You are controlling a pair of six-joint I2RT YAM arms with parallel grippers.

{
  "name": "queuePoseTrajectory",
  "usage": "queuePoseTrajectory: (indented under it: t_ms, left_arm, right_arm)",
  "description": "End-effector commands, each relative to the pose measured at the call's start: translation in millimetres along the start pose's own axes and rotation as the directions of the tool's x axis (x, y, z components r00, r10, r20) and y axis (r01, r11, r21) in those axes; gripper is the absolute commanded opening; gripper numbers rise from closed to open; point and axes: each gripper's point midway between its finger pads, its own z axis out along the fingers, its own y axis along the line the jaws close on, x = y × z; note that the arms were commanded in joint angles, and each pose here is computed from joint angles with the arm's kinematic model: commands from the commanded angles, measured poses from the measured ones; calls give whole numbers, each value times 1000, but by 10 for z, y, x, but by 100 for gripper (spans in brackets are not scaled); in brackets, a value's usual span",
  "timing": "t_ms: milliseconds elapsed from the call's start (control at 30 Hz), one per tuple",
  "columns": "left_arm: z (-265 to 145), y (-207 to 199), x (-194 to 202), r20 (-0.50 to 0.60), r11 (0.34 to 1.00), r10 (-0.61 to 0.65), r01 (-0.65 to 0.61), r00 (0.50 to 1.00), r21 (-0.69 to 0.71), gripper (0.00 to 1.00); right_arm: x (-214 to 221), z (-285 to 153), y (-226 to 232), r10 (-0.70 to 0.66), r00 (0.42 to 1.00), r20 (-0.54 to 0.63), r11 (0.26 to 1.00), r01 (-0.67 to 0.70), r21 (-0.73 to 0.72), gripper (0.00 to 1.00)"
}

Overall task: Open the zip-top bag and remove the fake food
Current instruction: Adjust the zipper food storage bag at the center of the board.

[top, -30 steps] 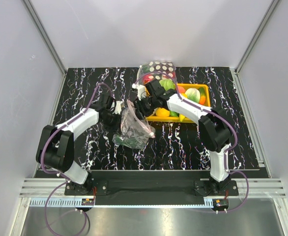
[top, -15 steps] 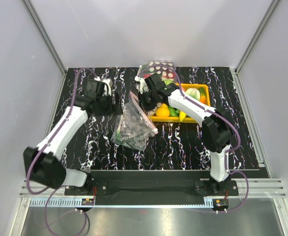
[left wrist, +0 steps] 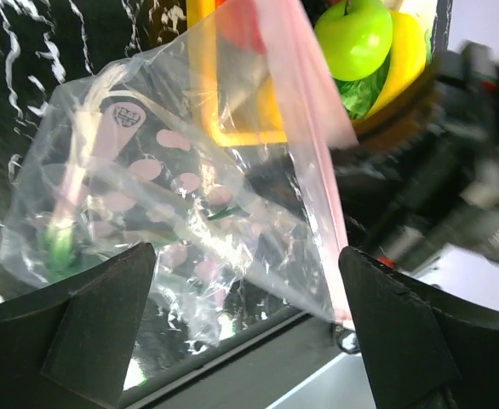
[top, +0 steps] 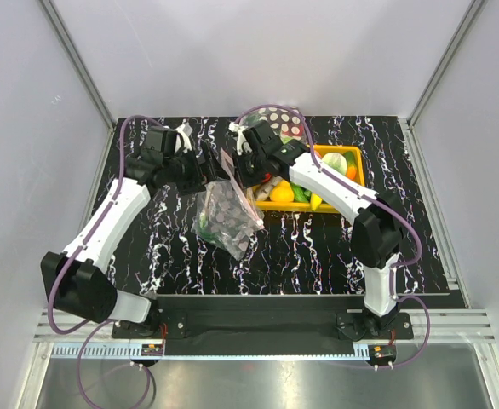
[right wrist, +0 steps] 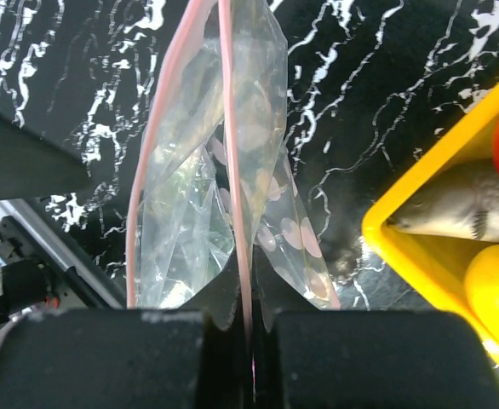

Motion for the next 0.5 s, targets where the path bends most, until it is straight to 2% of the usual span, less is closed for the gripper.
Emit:
queuePoseTrajectory:
  t_ms: [0,267,367,400,433,467]
  left_arm:
    - [0,-210,-113,36,994,-36,32,999,104,97]
    - [113,-287,-154,46,984,-56,48,997,172,99]
    - [168,-293,-99,14,980,-60,56,998,192,96]
    - [165,-313,-99,13,978,-55,52,998,204,94]
    - [163,-327,-111,16,976,-55,50,998,213,82]
    - [160,-340,-98,11,975,-50,46,999,219,76]
  right_arm:
    - [-289,-362,342,-20,993,115,998,26,-57,0]
    - [-220,-429,461,-38,991,127,995,49,-85,0]
    - [-241,-467,487,-41,989,140,994,54,-90,0]
    - [-251,-477,491,-39,989,143,995,52,-90,0]
    - [-257,-477,477,-36,989,145,995,49,-85,0]
    - [-242,-475,483,-36,989,141,995,48,-83,0]
